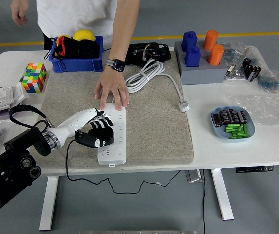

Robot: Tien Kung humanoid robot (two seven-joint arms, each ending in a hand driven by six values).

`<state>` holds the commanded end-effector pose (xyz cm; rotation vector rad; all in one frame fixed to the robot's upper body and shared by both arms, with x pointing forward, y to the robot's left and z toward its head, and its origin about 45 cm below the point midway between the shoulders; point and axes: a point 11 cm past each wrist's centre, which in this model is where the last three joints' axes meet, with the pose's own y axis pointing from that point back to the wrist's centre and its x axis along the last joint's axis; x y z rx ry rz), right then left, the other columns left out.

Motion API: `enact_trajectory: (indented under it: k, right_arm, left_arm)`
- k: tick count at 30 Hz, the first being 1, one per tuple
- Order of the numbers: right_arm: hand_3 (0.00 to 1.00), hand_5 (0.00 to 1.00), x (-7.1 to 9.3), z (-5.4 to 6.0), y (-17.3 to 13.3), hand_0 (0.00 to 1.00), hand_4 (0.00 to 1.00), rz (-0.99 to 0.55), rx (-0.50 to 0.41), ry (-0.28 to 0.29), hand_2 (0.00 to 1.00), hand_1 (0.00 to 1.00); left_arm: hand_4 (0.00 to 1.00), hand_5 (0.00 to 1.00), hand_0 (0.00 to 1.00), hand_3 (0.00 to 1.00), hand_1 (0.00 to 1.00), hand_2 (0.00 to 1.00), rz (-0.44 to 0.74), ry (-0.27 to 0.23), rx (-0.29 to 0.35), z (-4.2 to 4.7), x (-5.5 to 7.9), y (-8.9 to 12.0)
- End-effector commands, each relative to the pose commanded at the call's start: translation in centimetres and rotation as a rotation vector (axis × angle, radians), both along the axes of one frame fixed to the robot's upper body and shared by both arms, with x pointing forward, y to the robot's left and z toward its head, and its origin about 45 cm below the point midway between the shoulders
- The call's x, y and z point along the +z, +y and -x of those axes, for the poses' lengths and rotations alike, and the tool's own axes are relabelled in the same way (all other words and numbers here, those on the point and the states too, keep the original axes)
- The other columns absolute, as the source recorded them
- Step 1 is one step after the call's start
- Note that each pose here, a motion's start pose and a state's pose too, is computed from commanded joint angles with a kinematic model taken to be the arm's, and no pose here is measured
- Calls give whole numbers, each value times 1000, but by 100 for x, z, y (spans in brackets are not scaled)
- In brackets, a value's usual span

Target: Pull the plug out,throw it away,press the button

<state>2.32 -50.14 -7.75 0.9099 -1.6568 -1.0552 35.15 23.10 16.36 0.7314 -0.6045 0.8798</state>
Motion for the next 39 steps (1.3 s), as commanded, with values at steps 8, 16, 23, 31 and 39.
enact_trajectory:
  k: [8, 16, 23, 31, 39]
  right_arm:
    - [659, 630, 7, -35, -7, 726, 764, 2, 5, -5, 664, 672]
    - [658, 633, 10, -3, -19, 725, 765, 4, 9, 4, 664, 673]
    - [659, 633, -3, 7, 4, 725, 765, -1, 9, 6, 664, 673]
    - [659, 633, -8, 2, 15, 725, 764, -3, 4, 2, 664, 673]
    - [659, 633, -12, 16, 19, 725, 764, -4, 1, 5, 663, 673]
  left_arm:
    - [690, 2, 426, 551, 348, 366, 55, -33, 9, -33, 147, 20]
    - [693, 2, 406, 547, 335, 358, 139, -82, 37, -31, 319, 58]
    - [691, 2, 412, 545, 333, 354, 146, -146, 96, -180, 441, 212]
    - [696, 2, 435, 539, 332, 352, 118, -146, 222, -418, 246, 475]
    - [705, 2, 496, 584, 439, 449, 109, -61, 264, -493, 6, 465]
